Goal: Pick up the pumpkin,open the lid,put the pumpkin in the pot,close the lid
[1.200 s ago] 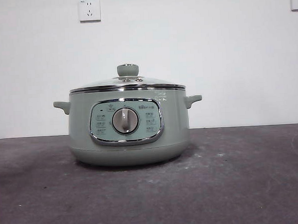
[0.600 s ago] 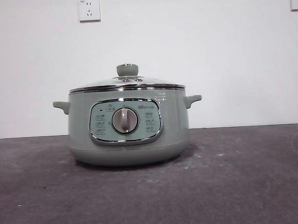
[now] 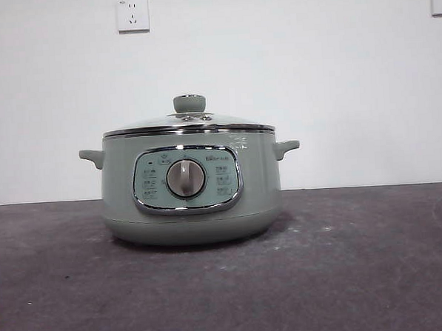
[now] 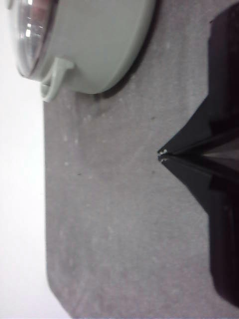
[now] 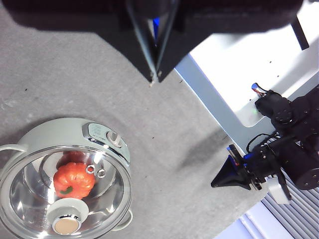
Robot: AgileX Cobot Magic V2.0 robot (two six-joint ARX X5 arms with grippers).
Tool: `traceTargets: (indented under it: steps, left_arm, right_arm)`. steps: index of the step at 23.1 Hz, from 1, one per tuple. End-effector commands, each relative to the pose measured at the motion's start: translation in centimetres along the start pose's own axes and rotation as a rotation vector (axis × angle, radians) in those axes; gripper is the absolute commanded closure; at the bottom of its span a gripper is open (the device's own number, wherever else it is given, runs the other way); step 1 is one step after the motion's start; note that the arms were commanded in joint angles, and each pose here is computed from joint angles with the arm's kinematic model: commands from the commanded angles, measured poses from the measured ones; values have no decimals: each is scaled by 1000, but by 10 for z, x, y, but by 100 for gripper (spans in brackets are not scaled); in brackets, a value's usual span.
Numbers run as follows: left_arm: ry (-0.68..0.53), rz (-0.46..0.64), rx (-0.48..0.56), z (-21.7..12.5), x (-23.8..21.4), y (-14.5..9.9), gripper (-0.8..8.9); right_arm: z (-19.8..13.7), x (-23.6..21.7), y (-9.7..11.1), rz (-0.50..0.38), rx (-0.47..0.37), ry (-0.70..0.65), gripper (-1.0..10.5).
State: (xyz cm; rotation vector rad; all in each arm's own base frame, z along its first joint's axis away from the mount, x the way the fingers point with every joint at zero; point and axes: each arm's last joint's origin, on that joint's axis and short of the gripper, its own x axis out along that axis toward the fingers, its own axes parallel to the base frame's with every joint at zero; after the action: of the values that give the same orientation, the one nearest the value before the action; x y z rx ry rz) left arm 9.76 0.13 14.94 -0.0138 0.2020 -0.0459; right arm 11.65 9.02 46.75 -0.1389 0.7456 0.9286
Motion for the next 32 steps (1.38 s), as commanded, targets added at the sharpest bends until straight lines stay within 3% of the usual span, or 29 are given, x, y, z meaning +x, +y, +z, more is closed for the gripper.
traceTargets:
  steps: [1, 17, 19, 21, 24, 26, 29, 32]
  left_arm:
    - [15, 4, -8, -5, 1, 0, 817]
    - [15, 5, -8, -5, 1, 0, 817]
    - [15, 5, -8, -5, 1, 0, 817]
    - [15, 5, -8, -5, 1, 0, 817]
    - [15, 5, -8, -5, 1, 0, 817]
    - [15, 5, -8, -5, 1, 0, 817]
    - [15, 5, -8, -5, 1, 0, 817]
    - [15, 5, -8, -5, 1, 0, 817]
  right_arm:
    - [-2, -1, 1, 0, 12, 14, 946]
    - [-2, -1, 0, -3, 13, 12, 946]
    - [-7, -13, 0, -37, -87, -24, 946]
    - [-10, -29, -3, -102, -134, -122, 946]
    - [-21, -53, -5, -176, -126, -320, 946]
    - [-36, -57, -9, -273, -121, -403, 946]
    - [-61, -43, -20, -389, -154, -520, 946]
    - [-84, -24, -30, -442, -181, -595, 946]
